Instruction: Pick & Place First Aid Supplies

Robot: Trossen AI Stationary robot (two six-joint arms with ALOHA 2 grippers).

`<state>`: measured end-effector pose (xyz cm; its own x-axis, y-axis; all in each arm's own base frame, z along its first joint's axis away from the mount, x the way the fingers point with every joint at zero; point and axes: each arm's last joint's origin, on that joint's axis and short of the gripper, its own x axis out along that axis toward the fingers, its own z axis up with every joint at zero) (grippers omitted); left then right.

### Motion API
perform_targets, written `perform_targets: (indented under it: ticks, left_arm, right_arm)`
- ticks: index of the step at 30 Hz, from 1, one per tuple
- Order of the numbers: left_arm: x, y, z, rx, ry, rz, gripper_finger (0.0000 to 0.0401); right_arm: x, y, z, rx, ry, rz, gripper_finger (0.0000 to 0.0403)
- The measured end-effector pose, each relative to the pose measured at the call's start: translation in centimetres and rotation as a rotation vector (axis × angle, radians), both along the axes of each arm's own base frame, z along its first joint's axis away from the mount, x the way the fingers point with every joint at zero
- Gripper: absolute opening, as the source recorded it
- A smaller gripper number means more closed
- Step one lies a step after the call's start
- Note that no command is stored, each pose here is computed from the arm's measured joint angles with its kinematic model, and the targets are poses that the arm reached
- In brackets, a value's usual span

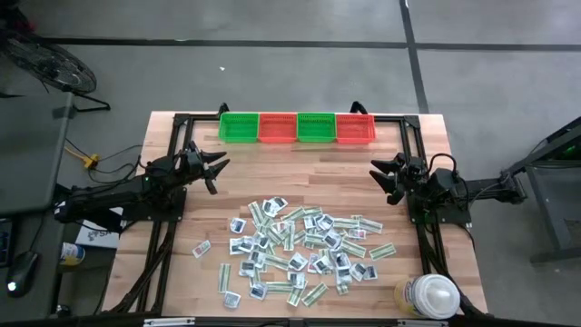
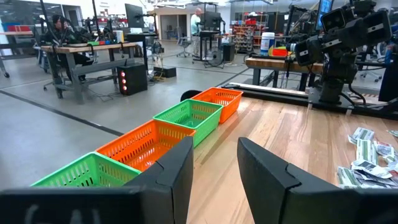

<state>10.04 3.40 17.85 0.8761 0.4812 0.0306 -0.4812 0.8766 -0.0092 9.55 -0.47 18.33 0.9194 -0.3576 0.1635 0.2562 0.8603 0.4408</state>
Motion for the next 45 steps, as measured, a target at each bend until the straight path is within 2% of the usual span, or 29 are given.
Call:
perform_targets:
  ticks: [24, 29, 32, 35, 41, 45]
  left_arm:
    - [0.0, 0.0, 0.0, 0.000, 0.000, 0.000, 0.0122]
    - [0.0, 0.0, 0.0, 0.000, 0.000, 0.000, 0.0122]
    - [0.0, 0.0, 0.0, 0.000, 0.000, 0.000, 0.0122]
    - [0.0, 0.0, 0.0, 0.000, 0.000, -0.001, 0.0122]
    - [0.0, 0.0, 0.0, 0.000, -0.001, 0.000, 0.0122]
    - [0.0, 0.0, 0.0, 0.000, 0.000, 0.000, 0.0122]
  right_arm:
    - [0.0, 0.0, 0.0, 0.001, 0.000, 0.001, 0.0227]
    - [0.0, 0.0, 0.1, 0.036, -0.011, 0.000, 0.0229]
    - [-0.2, 0.0, 0.9, 0.029, 0.025, -0.002, 0.0228]
    - [-0.8, -0.2, 1.9, 0.023, 0.133, -0.024, 0.0227]
    - [-2.0, -0.7, 4.7, 0.147, 0.352, -0.116, 0.0228]
    - [-1.7, -0.8, 6.6, 0.198, 0.458, -0.124, 0.0228]
